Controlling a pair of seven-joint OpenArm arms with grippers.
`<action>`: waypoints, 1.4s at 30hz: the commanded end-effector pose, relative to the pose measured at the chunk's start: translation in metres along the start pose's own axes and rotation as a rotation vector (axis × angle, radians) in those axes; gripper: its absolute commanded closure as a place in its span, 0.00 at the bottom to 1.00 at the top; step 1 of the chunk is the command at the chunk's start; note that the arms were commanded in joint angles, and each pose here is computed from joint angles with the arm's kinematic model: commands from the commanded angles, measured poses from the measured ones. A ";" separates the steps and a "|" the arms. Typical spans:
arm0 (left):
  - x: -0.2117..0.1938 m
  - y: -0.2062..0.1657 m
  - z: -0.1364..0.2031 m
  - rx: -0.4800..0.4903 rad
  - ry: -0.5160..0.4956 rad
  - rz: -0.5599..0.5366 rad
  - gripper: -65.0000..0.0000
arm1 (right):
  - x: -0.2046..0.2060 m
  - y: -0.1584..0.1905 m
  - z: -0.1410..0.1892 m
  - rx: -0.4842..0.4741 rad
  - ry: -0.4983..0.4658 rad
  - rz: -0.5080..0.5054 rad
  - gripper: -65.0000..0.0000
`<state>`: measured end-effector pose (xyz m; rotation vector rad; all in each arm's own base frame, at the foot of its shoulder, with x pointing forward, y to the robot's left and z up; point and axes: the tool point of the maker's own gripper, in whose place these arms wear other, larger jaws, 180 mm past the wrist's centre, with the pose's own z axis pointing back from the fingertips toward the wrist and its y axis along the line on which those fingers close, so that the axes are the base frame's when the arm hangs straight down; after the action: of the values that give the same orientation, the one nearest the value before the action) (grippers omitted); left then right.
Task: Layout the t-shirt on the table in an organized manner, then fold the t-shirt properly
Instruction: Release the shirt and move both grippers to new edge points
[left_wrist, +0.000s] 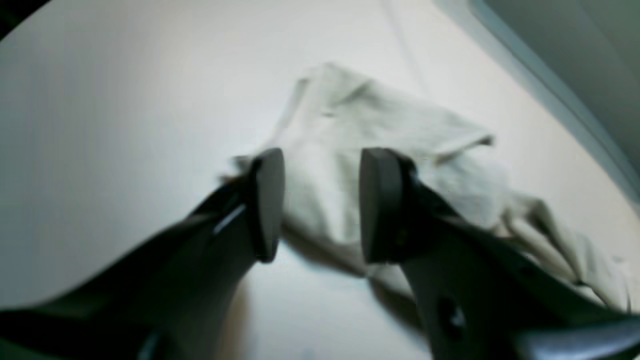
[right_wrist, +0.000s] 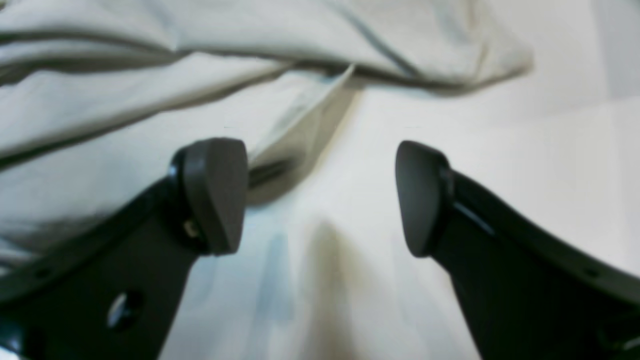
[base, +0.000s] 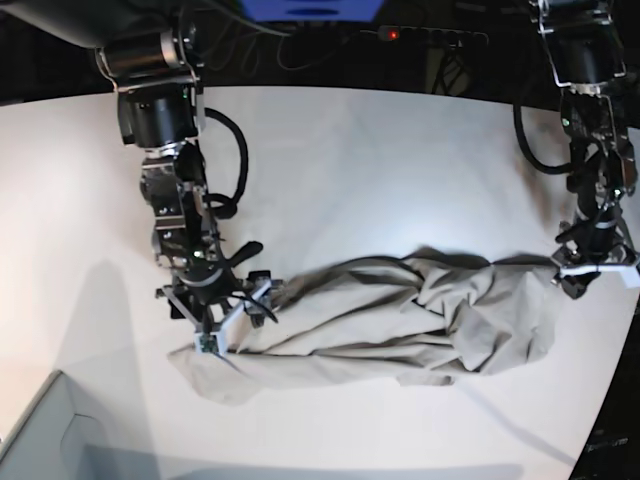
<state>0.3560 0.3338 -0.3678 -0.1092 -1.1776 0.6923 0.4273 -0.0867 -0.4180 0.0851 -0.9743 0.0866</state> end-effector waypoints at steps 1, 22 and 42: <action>0.018 0.001 0.003 -0.007 -0.054 0.000 0.62 | 0.026 0.008 -0.001 0.010 -0.068 -0.008 0.29; 0.017 0.044 0.056 0.061 -0.070 -0.045 0.62 | 0.003 0.017 -0.044 0.034 0.013 -0.028 0.41; 0.016 0.076 0.072 0.136 -0.077 -0.027 0.62 | 0.028 -0.039 0.019 -0.073 -0.159 -0.084 1.00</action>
<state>0.2550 0.3807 -0.3719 0.0492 -1.1526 0.7757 0.4108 -0.1375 -0.4156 0.0298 -1.0232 -0.0448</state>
